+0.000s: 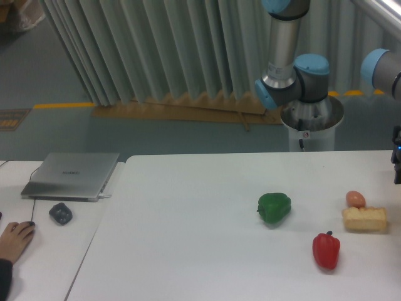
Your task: Place the yellow pepper on the table
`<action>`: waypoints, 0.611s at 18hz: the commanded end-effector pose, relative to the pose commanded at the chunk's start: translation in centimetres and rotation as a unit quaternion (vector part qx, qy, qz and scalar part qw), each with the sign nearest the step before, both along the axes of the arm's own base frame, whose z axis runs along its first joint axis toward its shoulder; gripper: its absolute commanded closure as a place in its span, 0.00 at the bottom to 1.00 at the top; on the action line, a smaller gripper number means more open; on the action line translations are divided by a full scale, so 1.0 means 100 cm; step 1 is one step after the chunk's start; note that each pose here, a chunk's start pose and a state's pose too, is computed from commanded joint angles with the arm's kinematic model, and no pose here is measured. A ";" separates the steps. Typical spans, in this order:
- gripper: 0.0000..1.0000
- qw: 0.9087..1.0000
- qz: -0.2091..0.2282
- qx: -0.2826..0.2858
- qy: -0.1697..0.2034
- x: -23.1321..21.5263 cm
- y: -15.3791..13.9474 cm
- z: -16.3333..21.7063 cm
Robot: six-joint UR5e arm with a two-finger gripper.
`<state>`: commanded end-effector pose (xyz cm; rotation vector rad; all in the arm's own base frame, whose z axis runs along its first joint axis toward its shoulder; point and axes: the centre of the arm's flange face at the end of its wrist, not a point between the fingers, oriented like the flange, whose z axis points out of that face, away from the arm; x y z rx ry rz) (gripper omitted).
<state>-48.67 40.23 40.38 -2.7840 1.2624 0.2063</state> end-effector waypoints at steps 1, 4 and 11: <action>0.00 0.999 -0.033 -0.005 0.007 -0.004 -0.002 0.002; 0.00 0.982 -0.174 -0.060 0.041 -0.026 -0.022 0.007; 0.00 0.913 -0.377 -0.141 0.068 -0.077 -0.030 0.004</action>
